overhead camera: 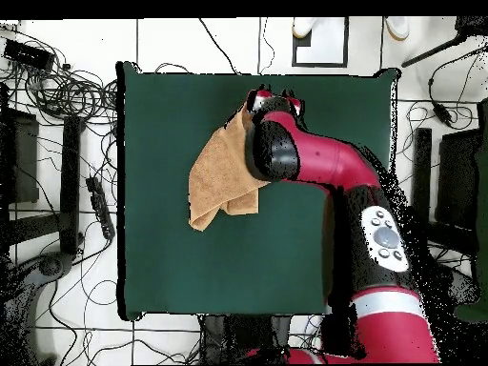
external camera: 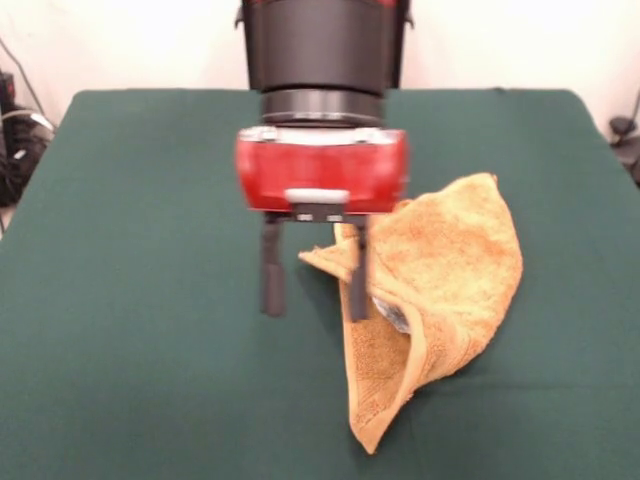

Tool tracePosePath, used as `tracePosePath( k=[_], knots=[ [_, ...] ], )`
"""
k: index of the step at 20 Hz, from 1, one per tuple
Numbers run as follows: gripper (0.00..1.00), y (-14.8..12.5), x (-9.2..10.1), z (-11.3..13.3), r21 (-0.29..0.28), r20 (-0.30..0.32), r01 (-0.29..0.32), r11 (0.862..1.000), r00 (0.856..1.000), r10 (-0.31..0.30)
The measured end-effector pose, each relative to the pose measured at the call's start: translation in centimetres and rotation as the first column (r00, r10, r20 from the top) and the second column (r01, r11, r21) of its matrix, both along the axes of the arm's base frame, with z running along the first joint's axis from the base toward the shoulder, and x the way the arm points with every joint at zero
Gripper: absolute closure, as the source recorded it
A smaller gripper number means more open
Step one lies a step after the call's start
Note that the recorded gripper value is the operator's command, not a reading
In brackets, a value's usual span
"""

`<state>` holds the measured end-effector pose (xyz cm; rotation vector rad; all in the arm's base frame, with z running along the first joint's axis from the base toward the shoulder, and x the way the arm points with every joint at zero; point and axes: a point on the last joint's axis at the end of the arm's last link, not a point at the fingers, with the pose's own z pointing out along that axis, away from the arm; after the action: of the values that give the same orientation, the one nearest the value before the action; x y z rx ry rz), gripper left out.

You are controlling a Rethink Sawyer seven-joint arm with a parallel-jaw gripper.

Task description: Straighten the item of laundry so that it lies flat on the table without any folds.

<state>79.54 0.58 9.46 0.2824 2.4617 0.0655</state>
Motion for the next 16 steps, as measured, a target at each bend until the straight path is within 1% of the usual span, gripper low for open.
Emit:
tracePosePath(
  k=[1,2,3,7,8,11,14,16],
  knots=[
    [0.0,1.4,0.3,0.3,0.004,0.006,-0.008,1.0,1.0,0.008],
    [0.0,1.9,0.4,0.4,0.006,0.007,-0.011,1.0,1.0,0.011],
    [0.0,3.7,0.8,0.7,0.013,0.014,-0.02,1.0,1.0,0.02],
    [0.0,8.0,1.7,1.5,0.021,0.032,-0.041,0.999,0.999,0.04],
    [0.0,9.8,2.0,1.9,0.022,0.04,-0.049,0.999,0.998,0.048],
    [0.0,12.5,2.5,2.2,0.03,0.052,-0.062,0.998,0.997,0.06],
    [0.0,13.5,2.7,2.0,0.036,0.055,-0.069,0.997,0.996,0.066],
    [0.0,13.0,2.7,1.4,0.037,0.049,-0.062,0.997,0.997,0.061]
  ],
)
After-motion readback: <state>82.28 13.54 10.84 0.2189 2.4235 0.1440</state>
